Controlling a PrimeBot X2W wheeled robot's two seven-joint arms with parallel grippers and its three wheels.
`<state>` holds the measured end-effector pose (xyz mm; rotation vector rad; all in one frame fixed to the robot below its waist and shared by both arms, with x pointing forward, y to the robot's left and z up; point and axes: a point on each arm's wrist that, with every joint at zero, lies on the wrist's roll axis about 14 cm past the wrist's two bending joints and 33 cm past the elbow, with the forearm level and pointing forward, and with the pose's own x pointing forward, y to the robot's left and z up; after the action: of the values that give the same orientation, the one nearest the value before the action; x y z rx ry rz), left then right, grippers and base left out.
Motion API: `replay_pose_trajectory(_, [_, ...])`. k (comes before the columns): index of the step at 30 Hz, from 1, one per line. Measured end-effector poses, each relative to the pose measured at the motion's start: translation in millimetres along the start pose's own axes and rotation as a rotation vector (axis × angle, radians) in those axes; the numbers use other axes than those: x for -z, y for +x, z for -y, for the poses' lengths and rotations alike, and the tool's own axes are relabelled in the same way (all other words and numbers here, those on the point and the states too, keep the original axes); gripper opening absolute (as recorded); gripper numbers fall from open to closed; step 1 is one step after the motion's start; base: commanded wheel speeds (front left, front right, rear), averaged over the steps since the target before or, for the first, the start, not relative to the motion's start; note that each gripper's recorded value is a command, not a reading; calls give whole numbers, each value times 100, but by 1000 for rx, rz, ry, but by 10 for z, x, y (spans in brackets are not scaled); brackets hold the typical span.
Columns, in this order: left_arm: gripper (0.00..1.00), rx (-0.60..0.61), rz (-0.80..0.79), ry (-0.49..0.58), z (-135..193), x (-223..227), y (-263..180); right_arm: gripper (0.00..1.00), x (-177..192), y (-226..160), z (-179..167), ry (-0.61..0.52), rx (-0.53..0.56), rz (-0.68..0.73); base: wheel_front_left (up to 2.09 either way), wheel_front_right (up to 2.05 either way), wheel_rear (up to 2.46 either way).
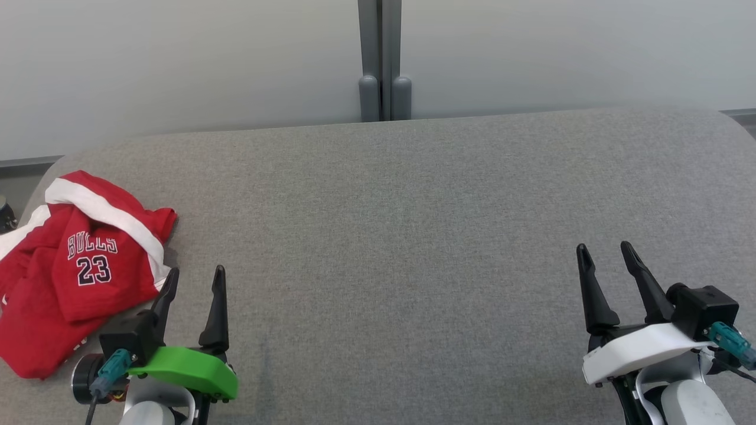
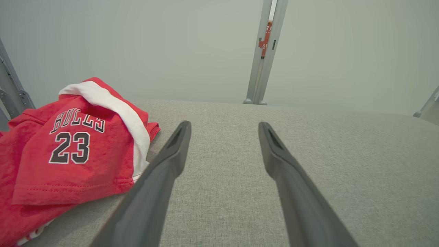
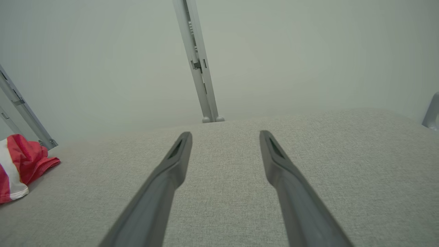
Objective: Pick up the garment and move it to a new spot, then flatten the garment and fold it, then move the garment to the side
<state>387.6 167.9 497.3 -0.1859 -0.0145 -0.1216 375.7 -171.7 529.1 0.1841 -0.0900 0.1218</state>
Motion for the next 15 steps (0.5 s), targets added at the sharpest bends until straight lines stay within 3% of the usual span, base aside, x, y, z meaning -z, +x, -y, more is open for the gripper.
replay_pose_trajectory(15, [100,4,-19,91,-20,86,-24,100,19,-14,-19,-82,-7,0,0,0,0])
